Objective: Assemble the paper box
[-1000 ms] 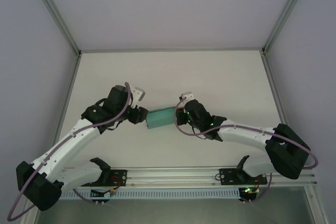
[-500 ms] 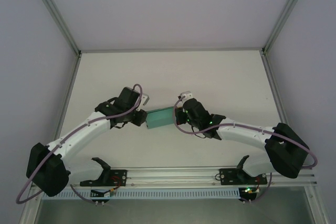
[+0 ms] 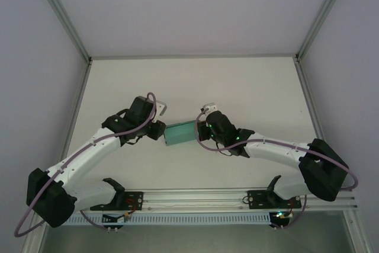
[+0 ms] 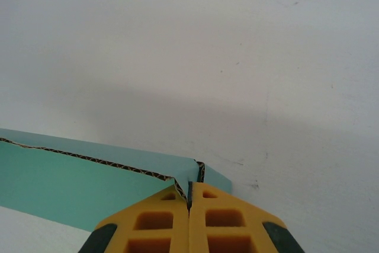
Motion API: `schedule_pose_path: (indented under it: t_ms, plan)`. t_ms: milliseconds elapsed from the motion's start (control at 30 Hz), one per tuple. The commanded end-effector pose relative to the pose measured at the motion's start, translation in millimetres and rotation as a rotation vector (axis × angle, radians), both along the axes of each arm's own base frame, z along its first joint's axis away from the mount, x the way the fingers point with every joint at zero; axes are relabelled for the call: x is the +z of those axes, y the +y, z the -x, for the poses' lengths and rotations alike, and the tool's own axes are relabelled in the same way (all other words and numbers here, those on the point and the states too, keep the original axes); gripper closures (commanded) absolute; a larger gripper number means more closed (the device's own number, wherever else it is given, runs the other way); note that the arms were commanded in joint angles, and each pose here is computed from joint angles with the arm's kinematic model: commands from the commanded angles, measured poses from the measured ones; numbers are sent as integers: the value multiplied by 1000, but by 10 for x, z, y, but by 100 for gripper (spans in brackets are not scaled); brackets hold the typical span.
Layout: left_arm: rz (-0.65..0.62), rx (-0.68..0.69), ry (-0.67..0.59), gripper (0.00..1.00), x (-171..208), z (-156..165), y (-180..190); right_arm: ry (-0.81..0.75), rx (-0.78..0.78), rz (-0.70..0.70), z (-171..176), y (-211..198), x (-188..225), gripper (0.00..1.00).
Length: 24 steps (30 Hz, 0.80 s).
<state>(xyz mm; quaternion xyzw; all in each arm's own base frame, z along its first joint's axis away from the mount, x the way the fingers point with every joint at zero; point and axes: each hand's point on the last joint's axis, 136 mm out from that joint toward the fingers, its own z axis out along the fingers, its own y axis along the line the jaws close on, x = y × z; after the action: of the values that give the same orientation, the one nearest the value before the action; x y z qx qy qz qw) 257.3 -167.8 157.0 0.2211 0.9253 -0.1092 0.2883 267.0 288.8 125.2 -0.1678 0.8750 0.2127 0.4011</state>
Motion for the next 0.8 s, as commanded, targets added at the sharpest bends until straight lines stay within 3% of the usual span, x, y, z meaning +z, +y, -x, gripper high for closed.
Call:
schedule_pose_path:
  t_ms: [0,100,200,300,467,567,700,767]
  plan:
    - [-9,-27,32,71,-44,19,-51,210,49,207,382,-273,-668,100]
    - [-45,-20,57,75,-134,-11,-35,205,56,210,381,-266,-655,100]
    - [-30,-26,59,93,-130,-25,-76,208,52,201,382,-257,-644,100]
    - [8,-10,44,100,-44,-52,-118,213,60,191,397,-238,-634,100]
    - [65,111,71,100,0,-64,-90,224,53,189,409,-251,-635,100]
    - [100,254,138,100,-39,-20,-27,234,30,187,412,-272,-634,100]
    - [132,469,131,100,-67,-25,126,229,12,163,428,-258,-591,100]
    - [158,500,137,100,-97,3,93,224,0,160,428,-264,-566,100]
